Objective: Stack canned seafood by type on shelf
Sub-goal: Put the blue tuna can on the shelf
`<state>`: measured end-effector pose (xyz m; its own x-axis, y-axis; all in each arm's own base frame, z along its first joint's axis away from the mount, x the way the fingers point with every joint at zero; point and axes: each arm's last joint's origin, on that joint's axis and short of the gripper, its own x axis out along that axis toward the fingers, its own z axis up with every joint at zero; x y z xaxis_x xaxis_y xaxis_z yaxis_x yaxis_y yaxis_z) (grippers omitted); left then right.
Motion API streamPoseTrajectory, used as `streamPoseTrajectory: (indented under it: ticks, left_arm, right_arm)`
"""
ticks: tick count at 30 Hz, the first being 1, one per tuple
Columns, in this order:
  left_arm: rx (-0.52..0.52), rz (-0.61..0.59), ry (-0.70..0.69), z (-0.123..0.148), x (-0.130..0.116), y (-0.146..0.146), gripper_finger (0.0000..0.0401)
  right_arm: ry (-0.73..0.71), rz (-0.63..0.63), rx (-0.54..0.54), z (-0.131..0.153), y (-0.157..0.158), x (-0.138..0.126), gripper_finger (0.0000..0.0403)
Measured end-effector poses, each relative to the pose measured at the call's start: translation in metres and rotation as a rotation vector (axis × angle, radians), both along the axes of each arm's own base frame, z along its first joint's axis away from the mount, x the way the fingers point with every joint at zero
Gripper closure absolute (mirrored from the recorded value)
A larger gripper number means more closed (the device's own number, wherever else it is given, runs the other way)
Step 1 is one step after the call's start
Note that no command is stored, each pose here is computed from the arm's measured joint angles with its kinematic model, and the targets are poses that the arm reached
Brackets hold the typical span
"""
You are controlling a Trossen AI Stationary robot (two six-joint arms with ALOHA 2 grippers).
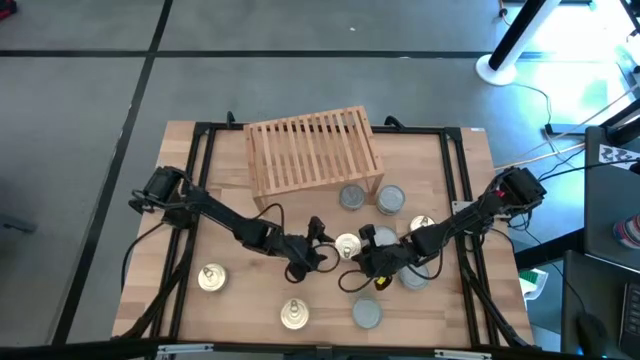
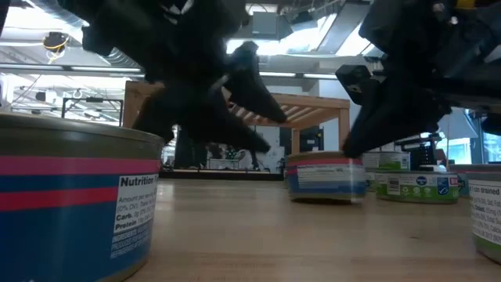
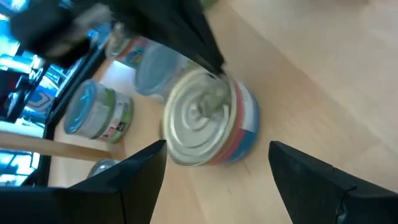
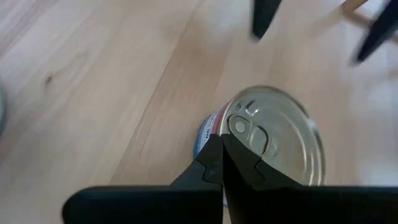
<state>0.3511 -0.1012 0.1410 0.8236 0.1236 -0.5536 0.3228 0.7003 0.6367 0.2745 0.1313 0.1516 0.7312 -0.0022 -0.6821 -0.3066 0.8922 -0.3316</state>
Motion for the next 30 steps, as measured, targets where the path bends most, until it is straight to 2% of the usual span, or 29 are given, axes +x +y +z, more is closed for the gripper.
streamPoseTrajectory:
  ticks: [3,7,22,30]
  left_arm:
    - [0.053,-0.034,0.022,-0.011,0.002,-0.002,0.0121]
    - [0.117,-0.017,-0.029,-0.018,0.006,-0.005,0.0121]
    - [0.118,-0.016,-0.023,-0.021,0.006,-0.007,0.0121]
    - [0.079,0.009,-0.030,-0.021,0.006,-0.007,0.0121]
  right_arm:
    - [-0.010,0.002,0.011,0.001,0.000,0.001,0.0403]
    - [-0.009,0.002,0.010,0.001,0.000,0.001,0.0403]
    - [-0.075,-0.059,0.039,0.006,-0.013,0.012,0.0403]
    - [-0.119,-0.067,0.053,0.010,-0.012,0.015,0.0403]
